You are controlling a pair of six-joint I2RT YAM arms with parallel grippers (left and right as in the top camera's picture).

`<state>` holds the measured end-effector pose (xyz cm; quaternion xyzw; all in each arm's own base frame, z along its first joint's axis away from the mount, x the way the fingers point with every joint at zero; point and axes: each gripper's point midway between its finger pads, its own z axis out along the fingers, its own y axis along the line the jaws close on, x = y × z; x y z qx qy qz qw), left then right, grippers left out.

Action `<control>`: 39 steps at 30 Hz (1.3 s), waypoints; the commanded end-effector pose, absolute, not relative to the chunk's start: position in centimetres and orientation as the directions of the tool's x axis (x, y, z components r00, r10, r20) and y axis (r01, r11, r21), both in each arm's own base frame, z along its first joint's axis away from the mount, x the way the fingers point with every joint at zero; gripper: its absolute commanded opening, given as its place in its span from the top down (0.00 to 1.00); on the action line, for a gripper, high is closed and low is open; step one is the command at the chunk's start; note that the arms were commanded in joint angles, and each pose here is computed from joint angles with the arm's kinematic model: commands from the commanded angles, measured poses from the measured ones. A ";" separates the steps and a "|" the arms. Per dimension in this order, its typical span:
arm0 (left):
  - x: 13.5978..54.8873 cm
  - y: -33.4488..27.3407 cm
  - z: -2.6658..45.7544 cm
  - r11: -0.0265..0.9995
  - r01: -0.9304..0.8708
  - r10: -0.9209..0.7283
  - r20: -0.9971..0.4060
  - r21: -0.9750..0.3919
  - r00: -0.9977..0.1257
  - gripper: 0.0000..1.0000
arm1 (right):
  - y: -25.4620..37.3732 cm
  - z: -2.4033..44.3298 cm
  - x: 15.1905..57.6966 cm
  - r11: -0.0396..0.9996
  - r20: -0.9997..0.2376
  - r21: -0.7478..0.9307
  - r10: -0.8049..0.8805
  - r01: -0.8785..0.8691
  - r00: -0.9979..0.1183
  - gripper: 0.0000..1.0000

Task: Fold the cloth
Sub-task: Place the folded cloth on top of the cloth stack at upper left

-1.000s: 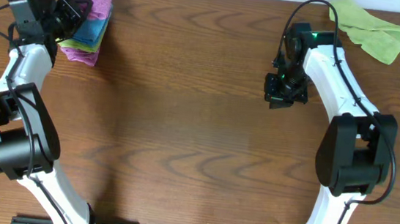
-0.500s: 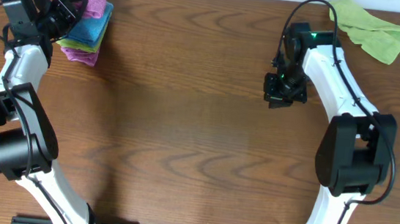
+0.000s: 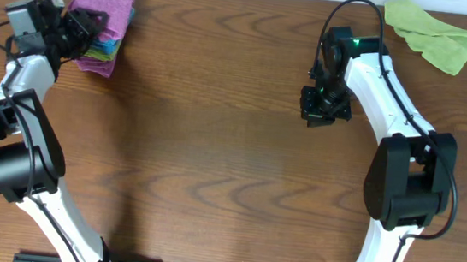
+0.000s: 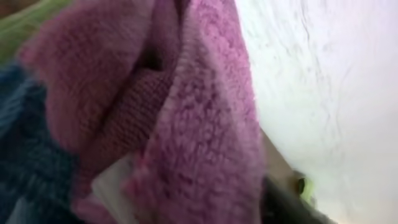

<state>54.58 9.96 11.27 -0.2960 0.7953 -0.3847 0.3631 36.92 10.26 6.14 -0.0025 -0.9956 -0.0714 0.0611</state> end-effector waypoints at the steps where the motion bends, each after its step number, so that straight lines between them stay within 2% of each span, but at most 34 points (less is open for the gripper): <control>1: 54.0 11.1 11.7 0.470 -0.195 -0.775 -0.296 -0.861 -0.558 0.05 | 10.8 7.3 37.5 0.988 0.085 0.153 0.005 0.018 -0.996 0.98; 7: 52.6 11.6 11.9 0.384 -0.207 -0.785 -0.201 -0.900 -0.586 0.05 | 10.9 7.3 37.4 0.988 0.084 0.153 0.002 0.015 -0.996 0.99; 14: 50.8 11.2 10.5 0.321 -0.303 -0.791 -0.078 -0.897 -0.607 0.04 | 11.3 7.3 37.3 0.988 0.087 0.152 0.002 0.015 -0.996 0.98; 24: 48.4 13.9 12.2 0.328 -0.318 -0.806 -0.087 -0.890 -0.586 0.05 | 12.4 7.3 36.9 0.988 0.087 0.152 -0.030 -0.016 -0.996 0.98; 28: 46.1 14.8 13.2 0.375 -0.351 -0.805 -0.113 -0.858 -0.583 0.05 | 12.6 7.4 36.9 0.988 0.087 0.152 -0.035 -0.022 -0.996 0.98; 33: 42.2 15.2 17.2 0.530 -0.363 -0.767 -0.249 -0.767 -0.592 0.05 | 12.3 8.3 36.4 0.990 0.084 0.141 -0.038 -0.026 -0.996 0.99; 37: 38.4 13.1 21.0 0.631 -0.362 -0.710 -0.323 -0.686 -0.626 0.05 | 12.2 11.4 36.1 0.987 0.014 0.153 -0.058 -0.056 -0.998 0.98; 39: 36.4 11.7 23.0 0.689 -0.342 -0.665 -0.372 -0.639 -0.647 0.00 | 12.1 14.1 35.9 0.983 -0.059 0.164 -0.073 -0.082 -0.996 0.98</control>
